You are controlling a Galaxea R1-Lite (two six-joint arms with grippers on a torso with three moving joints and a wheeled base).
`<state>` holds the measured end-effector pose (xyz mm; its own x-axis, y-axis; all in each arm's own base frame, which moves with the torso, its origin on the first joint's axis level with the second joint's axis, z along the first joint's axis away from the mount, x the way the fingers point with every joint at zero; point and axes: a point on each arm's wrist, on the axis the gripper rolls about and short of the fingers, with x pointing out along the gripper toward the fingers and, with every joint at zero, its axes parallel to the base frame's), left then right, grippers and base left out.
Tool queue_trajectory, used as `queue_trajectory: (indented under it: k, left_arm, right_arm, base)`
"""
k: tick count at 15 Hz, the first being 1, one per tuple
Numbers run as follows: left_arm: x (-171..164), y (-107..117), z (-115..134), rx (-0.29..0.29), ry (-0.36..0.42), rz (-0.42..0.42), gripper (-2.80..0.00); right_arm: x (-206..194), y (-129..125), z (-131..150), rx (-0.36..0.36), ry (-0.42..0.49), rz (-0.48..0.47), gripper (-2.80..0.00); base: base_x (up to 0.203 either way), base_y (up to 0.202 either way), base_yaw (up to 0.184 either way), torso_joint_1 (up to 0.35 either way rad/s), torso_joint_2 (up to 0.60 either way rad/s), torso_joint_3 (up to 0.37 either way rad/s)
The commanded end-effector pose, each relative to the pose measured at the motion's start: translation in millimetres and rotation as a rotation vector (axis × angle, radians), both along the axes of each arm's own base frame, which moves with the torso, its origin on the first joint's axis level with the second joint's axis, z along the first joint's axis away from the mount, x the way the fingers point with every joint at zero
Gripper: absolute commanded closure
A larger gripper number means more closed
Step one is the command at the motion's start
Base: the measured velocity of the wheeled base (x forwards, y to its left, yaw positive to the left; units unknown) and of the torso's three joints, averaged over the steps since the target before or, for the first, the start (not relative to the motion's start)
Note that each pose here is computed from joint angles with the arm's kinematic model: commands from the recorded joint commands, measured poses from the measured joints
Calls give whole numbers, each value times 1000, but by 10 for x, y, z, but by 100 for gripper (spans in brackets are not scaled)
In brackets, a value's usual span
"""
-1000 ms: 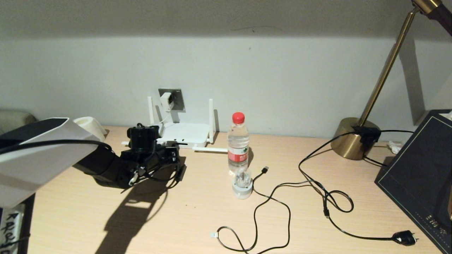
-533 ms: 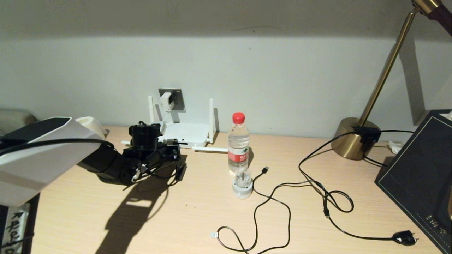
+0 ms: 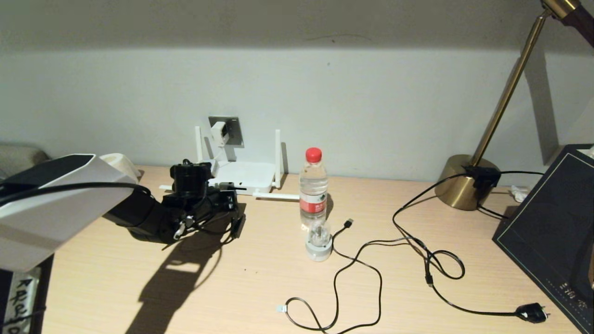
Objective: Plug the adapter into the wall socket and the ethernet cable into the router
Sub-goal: Plug cable into router interface
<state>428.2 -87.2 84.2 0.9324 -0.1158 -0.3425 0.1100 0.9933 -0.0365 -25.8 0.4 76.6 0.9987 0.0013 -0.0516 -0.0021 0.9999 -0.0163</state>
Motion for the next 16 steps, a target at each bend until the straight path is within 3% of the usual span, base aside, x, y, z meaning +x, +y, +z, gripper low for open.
queue_trajectory:
  k: [1,16]
  left_arm:
    - [5,3,-2,-1,-4,1,0]
    - [43,9,63,-10,-34,5,0]
  right_arm:
    - [0,0,-1,0,1,0,0]
    - [1,0,0,0,2,0,0]
  base:
    - [0,0,0,0,0,0]
    - [0,0,0,0,0,0]
